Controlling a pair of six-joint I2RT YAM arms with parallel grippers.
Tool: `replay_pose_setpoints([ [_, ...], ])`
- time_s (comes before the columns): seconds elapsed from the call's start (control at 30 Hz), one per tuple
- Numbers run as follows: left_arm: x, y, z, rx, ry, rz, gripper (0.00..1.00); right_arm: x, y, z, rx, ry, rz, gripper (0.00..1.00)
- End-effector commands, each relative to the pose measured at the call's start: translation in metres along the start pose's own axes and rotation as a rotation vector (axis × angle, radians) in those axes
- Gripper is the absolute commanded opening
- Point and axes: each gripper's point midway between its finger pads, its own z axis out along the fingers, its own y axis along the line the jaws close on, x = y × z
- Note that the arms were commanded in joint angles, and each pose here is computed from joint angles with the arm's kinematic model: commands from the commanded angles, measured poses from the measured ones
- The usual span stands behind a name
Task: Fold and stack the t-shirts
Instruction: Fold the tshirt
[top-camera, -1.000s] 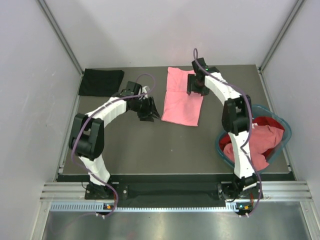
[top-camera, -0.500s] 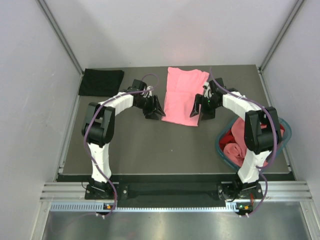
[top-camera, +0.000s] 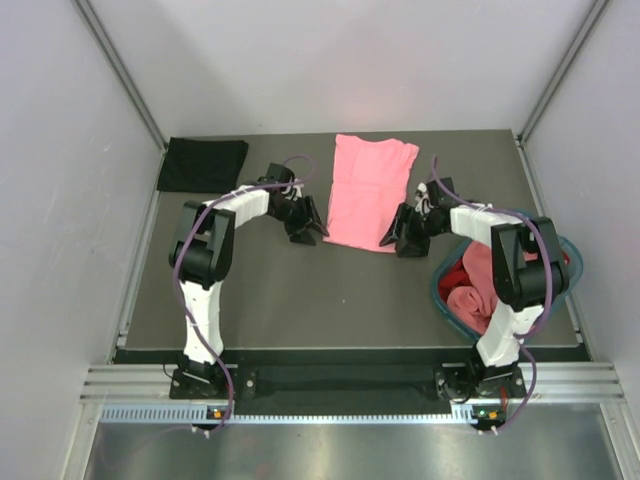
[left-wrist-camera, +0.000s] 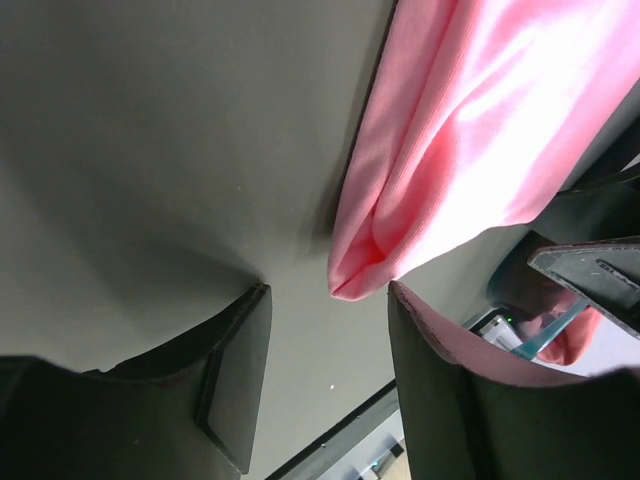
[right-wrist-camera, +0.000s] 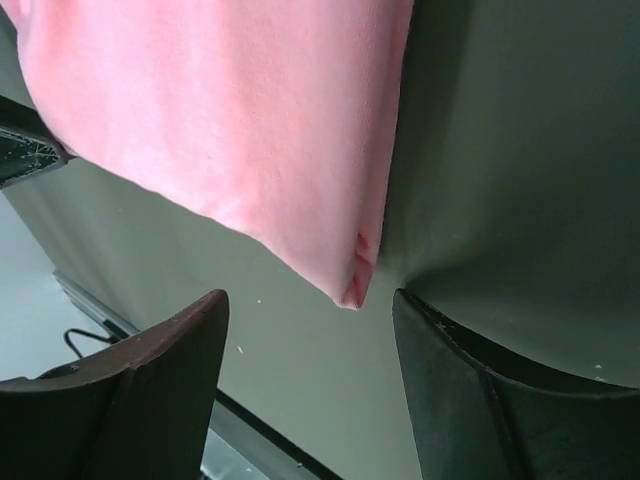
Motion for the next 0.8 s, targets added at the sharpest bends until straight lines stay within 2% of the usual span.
replay_pose_setpoints([
  [0.0, -0.012, -0.005, 0.006, 0.017, -0.025, -0.016, 0.55, -0.019, 0.016, -0.012, -0.071, -0.089, -0.011, 0.67],
  [0.5, -0.002, -0.003, 0.026, 0.007, -0.001, -0.048, 0.48, -0.019, -0.001, -0.001, -0.028, -0.081, 0.035, 0.59],
  [0.67, -0.002, -0.001, 0.028, 0.004, 0.000, -0.047, 0.41, -0.015, -0.005, 0.003, -0.029, -0.072, 0.042, 0.58],
  [0.77, -0.002, -0.001, 0.028, 0.001, -0.001, -0.044, 0.37, -0.013, -0.006, 0.008, -0.042, -0.059, 0.051, 0.54],
])
